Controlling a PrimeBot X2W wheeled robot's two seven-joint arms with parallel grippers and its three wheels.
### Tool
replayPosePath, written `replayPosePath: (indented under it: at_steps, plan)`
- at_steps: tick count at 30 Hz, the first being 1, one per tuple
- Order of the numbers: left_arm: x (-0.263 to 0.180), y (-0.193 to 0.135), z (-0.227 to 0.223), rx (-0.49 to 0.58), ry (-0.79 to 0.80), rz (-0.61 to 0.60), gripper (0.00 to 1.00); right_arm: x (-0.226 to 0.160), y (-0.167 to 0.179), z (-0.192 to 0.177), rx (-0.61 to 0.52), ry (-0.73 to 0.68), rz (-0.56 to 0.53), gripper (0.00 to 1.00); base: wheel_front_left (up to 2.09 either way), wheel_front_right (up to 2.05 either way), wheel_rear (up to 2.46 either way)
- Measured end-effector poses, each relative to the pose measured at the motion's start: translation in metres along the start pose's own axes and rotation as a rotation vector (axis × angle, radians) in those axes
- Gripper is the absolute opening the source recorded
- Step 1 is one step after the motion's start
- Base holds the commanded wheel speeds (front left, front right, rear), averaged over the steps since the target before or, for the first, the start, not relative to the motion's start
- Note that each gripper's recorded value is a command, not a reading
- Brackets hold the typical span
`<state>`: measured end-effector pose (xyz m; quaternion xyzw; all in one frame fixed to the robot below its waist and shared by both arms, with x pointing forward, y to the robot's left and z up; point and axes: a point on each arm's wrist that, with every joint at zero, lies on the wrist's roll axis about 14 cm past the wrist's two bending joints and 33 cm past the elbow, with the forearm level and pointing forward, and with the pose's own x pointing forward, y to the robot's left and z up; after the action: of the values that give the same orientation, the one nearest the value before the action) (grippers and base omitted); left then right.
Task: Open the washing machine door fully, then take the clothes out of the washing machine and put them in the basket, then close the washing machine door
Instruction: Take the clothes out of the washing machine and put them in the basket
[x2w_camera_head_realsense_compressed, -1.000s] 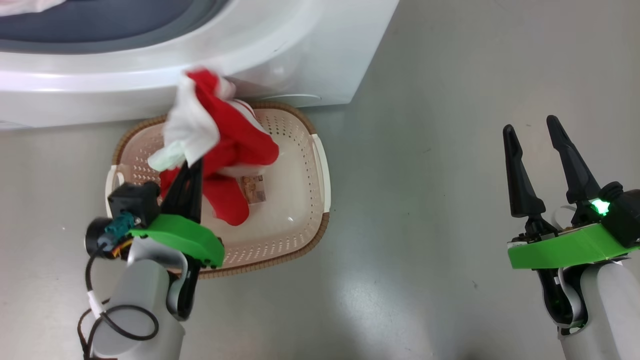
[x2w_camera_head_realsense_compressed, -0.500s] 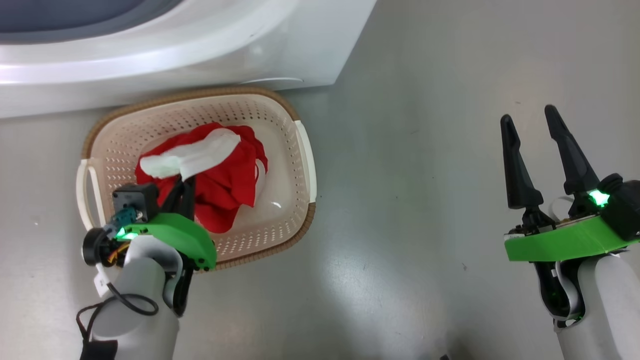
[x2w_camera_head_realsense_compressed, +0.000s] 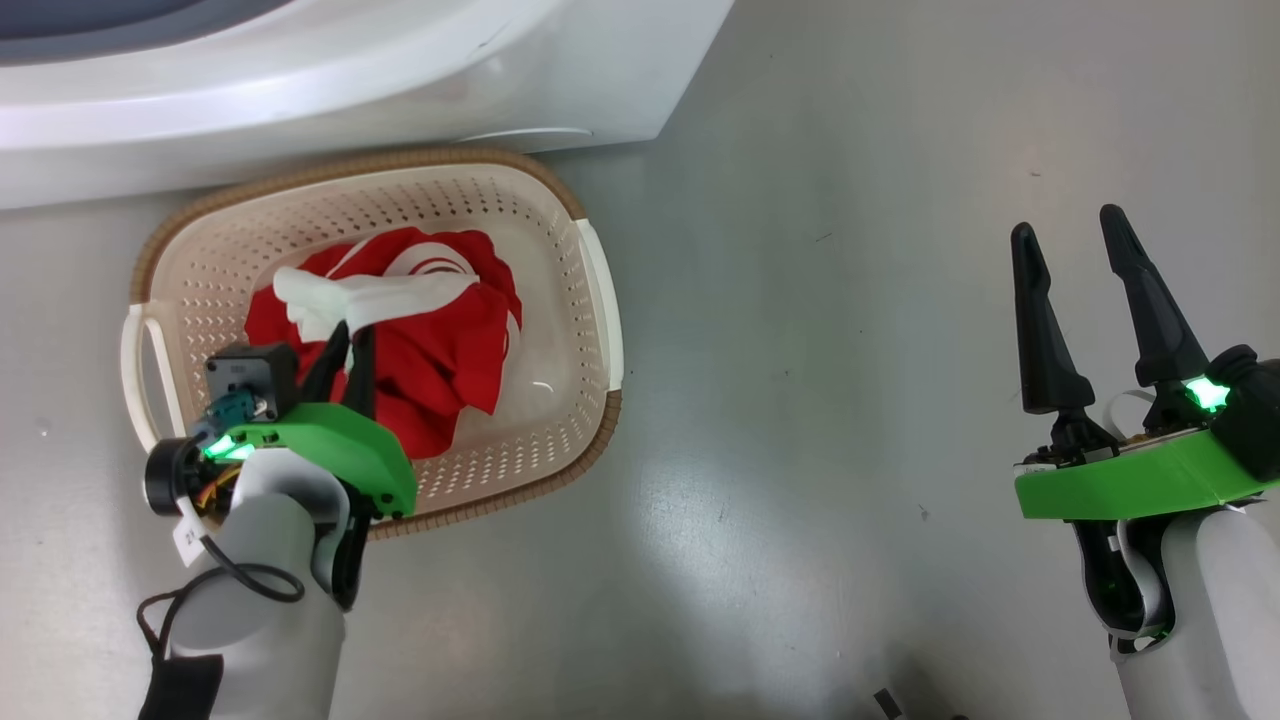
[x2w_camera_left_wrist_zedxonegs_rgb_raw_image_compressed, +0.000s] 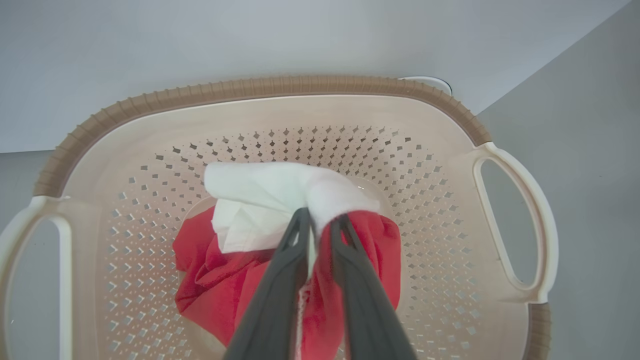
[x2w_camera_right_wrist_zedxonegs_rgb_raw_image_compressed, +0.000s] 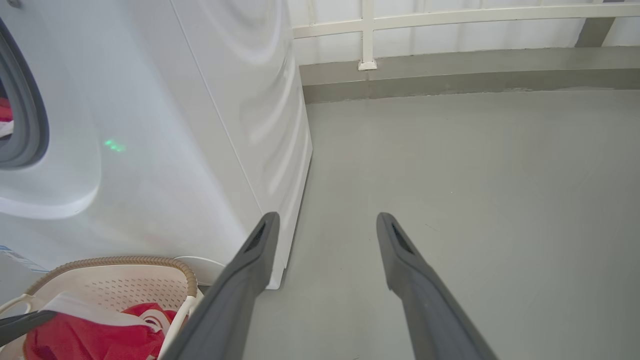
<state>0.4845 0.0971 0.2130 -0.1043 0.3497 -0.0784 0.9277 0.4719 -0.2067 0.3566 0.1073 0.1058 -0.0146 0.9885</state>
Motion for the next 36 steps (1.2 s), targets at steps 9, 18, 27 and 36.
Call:
replayPosePath:
  at_steps: [9,18,27,36]
  plan:
    - [-0.003,0.005,0.003,-0.011,-0.006,0.018,1.00,0.003,0.004,0.006,0.003,-0.019,0.009,1.00,0.00,0.00,0.00]
    - [-0.006,0.006,0.019,-0.013,-0.047,0.019,1.00,0.004,0.007,0.012,0.006,-0.033,0.017,1.00,0.00,0.00,0.00]
    - [-0.017,0.005,0.059,-0.018,-0.155,0.021,1.00,-0.001,0.012,0.032,0.007,-0.076,0.030,1.00,0.00,0.00,0.00]
    - [-0.045,0.003,0.092,-0.012,-0.271,0.017,1.00,-0.016,0.017,0.049,0.009,-0.105,0.037,1.00,0.00,0.00,0.00]
